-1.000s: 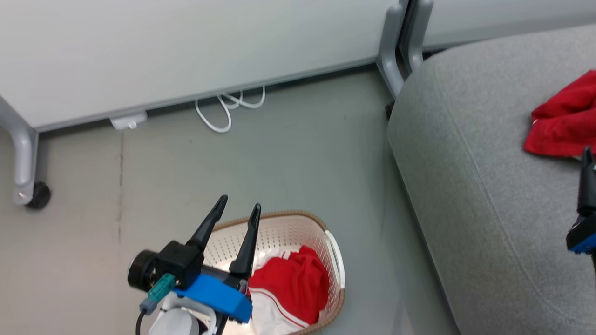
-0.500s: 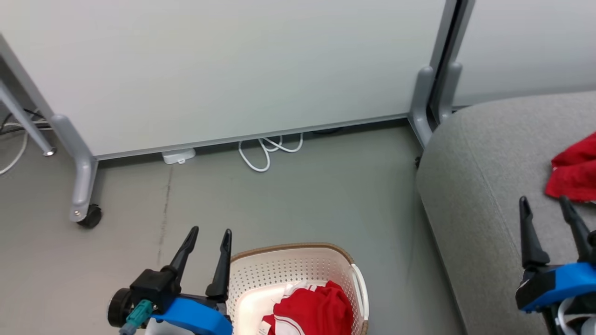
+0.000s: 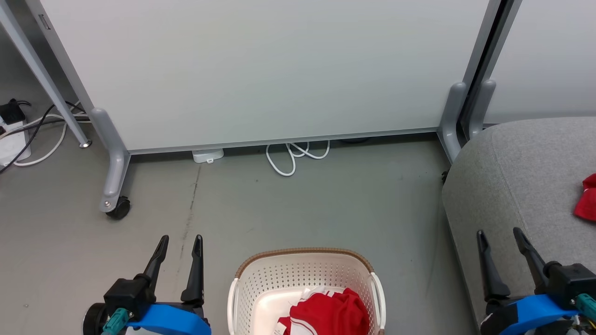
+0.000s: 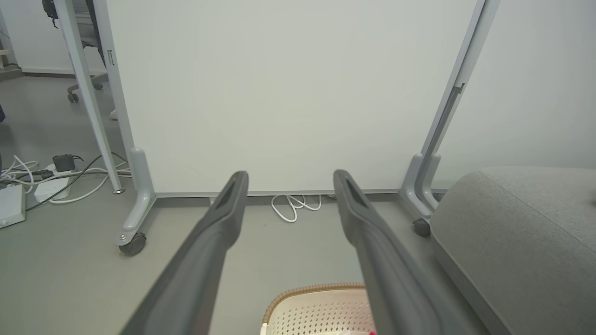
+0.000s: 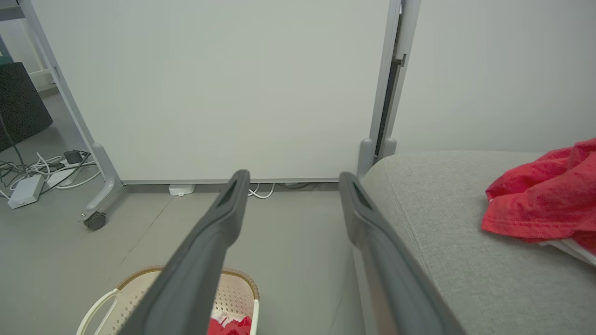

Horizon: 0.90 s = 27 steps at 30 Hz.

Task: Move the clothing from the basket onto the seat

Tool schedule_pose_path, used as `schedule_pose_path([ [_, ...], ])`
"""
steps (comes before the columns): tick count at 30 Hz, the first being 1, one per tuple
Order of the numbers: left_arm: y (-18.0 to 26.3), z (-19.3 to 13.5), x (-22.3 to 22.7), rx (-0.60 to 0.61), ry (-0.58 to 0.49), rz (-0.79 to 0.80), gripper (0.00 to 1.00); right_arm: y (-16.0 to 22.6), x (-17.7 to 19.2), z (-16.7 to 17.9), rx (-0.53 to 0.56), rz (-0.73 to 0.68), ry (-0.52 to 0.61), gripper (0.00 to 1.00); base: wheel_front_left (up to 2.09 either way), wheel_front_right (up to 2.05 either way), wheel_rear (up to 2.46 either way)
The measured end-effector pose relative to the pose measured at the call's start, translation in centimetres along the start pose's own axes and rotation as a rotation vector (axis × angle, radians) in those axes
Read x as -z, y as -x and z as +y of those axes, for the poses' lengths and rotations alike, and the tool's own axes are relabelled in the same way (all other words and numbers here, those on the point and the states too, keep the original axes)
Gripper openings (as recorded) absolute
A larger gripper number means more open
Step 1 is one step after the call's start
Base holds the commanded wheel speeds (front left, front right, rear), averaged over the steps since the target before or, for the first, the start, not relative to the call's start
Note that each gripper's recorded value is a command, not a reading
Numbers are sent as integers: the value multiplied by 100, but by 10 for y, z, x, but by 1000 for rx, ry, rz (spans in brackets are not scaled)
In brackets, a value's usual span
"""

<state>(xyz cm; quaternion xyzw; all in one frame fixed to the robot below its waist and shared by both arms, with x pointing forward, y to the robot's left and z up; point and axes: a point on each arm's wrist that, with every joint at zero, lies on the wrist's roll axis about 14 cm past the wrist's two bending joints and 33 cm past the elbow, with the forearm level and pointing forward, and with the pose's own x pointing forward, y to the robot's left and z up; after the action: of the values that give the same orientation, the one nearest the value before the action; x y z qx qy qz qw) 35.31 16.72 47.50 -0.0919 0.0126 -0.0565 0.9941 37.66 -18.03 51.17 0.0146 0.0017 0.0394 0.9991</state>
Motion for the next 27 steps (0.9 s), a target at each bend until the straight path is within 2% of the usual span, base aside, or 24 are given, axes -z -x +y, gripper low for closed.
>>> schedule_pose_path([
  [9, 0, 7, 6, -29, 6, 15, 100, 2, 17, 16, -39, 45, -13, 100, 0, 0, 0],
  [27, -4, 7, 16, -33, 13, 46, 100, -6, 24, 18, -48, 68, -13, 100, 0, 0, 0],
])
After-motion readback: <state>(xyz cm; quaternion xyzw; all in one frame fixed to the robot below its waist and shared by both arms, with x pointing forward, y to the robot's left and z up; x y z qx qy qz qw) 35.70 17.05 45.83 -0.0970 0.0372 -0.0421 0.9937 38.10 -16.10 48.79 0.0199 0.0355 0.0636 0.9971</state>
